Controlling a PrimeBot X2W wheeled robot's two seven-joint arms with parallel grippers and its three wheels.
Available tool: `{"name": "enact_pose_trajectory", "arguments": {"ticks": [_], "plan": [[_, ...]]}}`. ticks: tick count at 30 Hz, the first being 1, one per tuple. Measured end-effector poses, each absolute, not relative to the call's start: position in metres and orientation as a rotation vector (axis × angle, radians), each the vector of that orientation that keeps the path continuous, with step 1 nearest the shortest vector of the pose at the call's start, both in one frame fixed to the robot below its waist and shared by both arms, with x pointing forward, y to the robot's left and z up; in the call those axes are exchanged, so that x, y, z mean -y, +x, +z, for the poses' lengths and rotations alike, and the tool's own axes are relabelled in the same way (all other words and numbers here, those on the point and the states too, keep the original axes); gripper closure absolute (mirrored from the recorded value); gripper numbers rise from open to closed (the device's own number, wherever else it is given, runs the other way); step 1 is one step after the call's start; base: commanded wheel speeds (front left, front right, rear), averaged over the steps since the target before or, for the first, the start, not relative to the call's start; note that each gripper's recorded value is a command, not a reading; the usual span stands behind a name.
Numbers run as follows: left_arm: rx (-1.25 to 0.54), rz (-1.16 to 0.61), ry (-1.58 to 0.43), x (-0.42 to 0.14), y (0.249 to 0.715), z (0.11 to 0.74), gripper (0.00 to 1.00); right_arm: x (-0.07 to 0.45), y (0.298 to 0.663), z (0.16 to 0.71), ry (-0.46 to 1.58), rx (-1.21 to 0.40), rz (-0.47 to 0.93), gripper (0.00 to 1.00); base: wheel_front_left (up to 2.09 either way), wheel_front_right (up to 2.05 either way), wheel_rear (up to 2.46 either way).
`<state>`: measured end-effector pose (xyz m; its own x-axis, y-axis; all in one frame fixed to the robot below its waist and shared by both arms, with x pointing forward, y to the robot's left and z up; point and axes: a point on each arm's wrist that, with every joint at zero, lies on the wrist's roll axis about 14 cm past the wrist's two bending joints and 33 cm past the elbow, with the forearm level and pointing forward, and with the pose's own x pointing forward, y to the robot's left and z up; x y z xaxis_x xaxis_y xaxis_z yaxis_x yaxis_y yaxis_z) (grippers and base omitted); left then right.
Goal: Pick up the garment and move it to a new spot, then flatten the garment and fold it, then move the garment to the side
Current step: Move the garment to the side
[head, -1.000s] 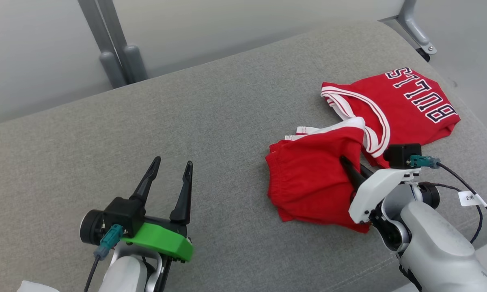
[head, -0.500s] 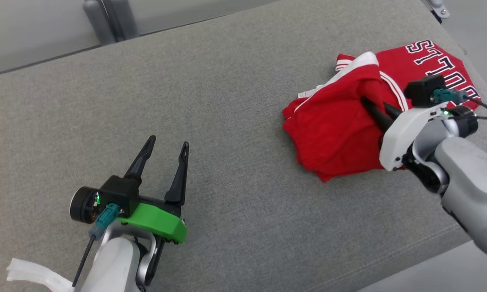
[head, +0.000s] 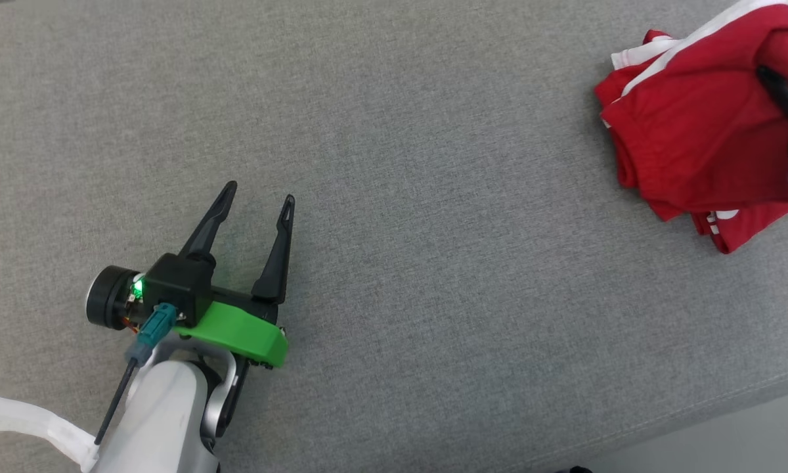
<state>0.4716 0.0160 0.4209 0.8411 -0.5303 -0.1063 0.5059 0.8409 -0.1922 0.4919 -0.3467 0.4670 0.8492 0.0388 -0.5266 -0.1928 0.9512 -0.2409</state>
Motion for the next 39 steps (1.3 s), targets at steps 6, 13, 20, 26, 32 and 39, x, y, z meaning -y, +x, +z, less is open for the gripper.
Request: {"name": "enact_pose_trajectory", "arguments": {"ticks": [6,13,20,26,32,39], "plan": [[-0.191,-0.524,-0.156,-0.026,0.481,0.401,0.00,0.377,0.494,0.438,-0.327,-0.646,0.071,1.00,0.00,0.00,0.00],[-0.227,-0.498,-0.160,-0.035,0.485,0.381,0.00,0.415,0.503,0.413,-0.342,-0.682,-0.051,1.00,0.00,0.00,0.00],[-0.216,-0.461,-0.161,-0.046,0.486,0.381,0.00,0.423,0.512,0.407,-0.381,-0.654,-0.095,0.00,0.00,0.00,0.00],[-0.185,-0.423,-0.175,-0.055,0.480,0.396,0.00,0.431,0.515,0.445,-0.415,-0.531,-0.130,0.00,0.00,0.00,0.00],[-0.133,-0.356,-0.172,-0.076,0.467,0.422,0.00,0.416,0.521,0.504,-0.359,-0.323,-0.138,0.00,0.00,0.00,0.00],[-0.052,-0.263,-0.112,-0.117,0.446,0.460,0.00,0.351,0.514,0.576,-0.171,-0.040,-0.019,0.00,0.00,0.00,0.00]]}}
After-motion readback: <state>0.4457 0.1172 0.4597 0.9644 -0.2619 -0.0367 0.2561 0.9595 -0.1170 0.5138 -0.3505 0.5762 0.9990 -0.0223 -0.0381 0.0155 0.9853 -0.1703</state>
